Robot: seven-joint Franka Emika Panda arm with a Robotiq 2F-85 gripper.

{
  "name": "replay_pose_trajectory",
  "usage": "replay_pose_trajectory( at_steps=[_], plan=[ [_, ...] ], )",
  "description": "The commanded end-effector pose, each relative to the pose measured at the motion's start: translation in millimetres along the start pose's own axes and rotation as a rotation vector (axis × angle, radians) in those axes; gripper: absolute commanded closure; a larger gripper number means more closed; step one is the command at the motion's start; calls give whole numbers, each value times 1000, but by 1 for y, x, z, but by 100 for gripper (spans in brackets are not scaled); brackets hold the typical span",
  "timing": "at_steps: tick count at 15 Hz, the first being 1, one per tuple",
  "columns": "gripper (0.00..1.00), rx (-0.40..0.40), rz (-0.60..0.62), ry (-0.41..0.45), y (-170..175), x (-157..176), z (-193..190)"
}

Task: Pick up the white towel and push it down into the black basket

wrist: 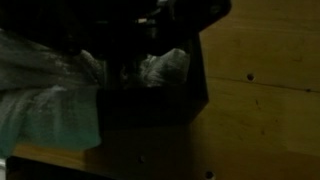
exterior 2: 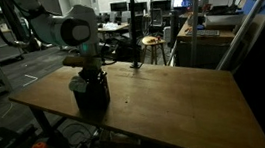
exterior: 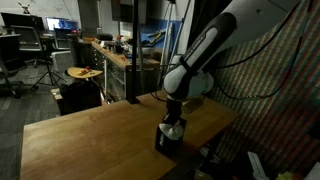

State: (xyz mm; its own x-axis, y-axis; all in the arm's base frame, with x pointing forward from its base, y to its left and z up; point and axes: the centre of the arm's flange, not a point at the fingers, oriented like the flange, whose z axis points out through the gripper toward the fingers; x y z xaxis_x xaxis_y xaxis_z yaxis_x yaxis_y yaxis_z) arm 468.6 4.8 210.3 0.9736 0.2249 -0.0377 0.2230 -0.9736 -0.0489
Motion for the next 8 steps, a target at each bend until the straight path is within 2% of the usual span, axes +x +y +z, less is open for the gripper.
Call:
replay_pose_trajectory(
  at_steps=[1,7,8],
  plan=[
    [94,11,7,40,9,7,-6],
    [92,0,51,98,29,16,-30],
    [68,1,64,104,31,17,-33]
  ],
)
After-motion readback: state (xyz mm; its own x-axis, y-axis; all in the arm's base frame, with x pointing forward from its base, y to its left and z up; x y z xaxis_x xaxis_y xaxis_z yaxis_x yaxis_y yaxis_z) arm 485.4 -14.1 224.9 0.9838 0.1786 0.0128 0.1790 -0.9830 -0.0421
